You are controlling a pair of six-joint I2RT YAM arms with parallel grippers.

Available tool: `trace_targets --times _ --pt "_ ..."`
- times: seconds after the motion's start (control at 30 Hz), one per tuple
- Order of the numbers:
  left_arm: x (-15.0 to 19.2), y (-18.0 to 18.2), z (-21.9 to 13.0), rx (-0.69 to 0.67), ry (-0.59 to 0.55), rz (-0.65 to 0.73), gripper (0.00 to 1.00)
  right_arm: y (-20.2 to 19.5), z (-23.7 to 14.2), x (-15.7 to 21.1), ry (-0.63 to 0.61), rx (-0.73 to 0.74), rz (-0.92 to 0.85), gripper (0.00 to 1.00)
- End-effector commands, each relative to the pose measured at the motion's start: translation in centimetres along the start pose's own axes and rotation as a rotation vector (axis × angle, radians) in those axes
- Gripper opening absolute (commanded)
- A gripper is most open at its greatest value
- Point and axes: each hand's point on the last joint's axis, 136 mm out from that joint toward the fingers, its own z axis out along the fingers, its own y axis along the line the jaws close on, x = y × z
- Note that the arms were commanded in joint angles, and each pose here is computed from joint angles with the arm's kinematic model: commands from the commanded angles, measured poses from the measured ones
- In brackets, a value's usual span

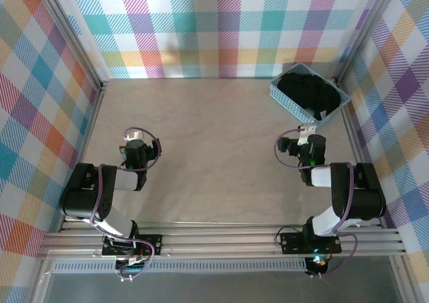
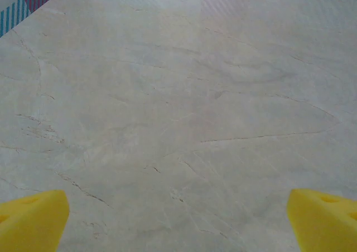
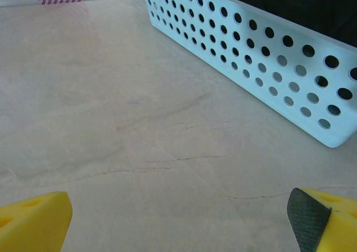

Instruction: Fold and stack the t-shirts

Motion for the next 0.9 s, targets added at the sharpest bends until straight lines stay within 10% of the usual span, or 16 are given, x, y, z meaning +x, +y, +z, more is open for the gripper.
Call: trace_targets --times 0.0,0.57,0.73,0.87 --pt "-1.5 -0.4 0.1 0.013 -0.048 0.000 1.00 0.4 0.1 -1.3 -0.040 -0.016 -0.011 1.00" --pt "-1.6 -0.4 0.0 0.014 -0.052 -0.001 1.00 0.4 0.0 -1.3 -0.044 -0.014 -0.012 1.00" --pt "-5.8 -2.0 -3.1 0.001 -0.095 0.089 1.00 2.3 -2.8 -7.2 -0.071 0.087 -0.081 1.00" --pt "-12.3 -2.8 -6.7 0.034 -0.152 -0.154 1.00 2.9 -4.7 -13.4 -0.008 0.089 0.201 1.00"
